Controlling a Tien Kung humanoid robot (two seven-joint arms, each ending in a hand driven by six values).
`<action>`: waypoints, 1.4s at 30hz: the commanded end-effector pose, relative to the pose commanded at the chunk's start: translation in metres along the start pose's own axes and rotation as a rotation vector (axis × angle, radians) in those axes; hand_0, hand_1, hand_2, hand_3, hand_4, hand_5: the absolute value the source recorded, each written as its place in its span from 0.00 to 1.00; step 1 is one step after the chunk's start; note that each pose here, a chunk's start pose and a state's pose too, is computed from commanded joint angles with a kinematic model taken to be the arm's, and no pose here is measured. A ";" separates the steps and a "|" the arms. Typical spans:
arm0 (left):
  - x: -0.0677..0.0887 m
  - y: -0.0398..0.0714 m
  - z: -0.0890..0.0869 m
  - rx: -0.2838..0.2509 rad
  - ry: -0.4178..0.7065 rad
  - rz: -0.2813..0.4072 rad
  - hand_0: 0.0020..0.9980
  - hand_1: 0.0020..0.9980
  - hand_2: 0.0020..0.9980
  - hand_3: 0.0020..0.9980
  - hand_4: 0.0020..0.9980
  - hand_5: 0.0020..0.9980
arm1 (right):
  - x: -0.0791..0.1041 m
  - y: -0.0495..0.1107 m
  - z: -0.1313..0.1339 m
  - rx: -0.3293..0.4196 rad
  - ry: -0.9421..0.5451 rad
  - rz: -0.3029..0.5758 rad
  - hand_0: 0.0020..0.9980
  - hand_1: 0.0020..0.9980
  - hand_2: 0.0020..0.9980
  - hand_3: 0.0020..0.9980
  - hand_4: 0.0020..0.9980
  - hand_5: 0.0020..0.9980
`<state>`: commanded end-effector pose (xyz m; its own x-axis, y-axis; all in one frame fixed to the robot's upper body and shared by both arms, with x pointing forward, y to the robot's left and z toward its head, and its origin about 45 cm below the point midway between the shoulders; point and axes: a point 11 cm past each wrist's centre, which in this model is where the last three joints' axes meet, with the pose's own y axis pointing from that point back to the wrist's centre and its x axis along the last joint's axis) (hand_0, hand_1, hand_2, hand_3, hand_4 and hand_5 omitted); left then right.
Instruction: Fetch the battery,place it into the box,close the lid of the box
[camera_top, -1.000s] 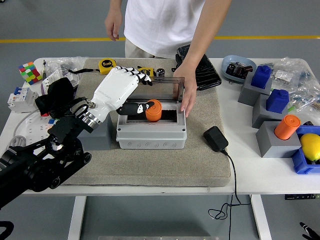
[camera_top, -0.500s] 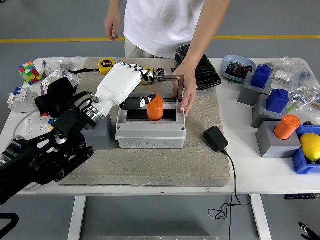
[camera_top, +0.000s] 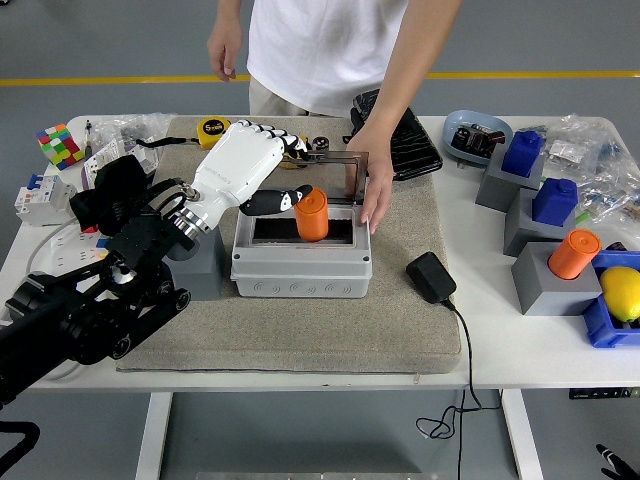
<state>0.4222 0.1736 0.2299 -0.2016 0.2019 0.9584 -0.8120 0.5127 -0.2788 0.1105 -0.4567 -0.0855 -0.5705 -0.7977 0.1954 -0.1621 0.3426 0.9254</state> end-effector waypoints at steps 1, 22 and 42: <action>0.002 -0.001 0.000 0.000 0.001 0.005 0.32 0.53 0.54 0.54 1.00 0.31 | 0.000 0.000 0.000 0.000 0.000 0.000 0.67 0.67 0.66 0.55 0.97 0.45; 0.053 -0.010 0.001 -0.014 0.244 0.206 0.35 0.52 0.53 0.49 1.00 0.50 | 0.001 0.000 -0.001 0.002 -0.006 0.002 0.66 0.67 0.66 0.55 0.97 0.45; 0.009 0.002 -0.021 0.264 0.650 -0.291 0.64 0.76 0.75 0.76 1.00 1.00 | 0.001 0.000 -0.004 0.011 -0.008 0.001 0.66 0.67 0.66 0.55 0.97 0.45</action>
<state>0.4301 0.1936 0.2363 0.3382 0.5821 0.7394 -0.9037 0.4202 0.0825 0.1136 -0.4594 -0.0834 -0.5771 -0.7935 0.1933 -0.1709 0.3487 0.9215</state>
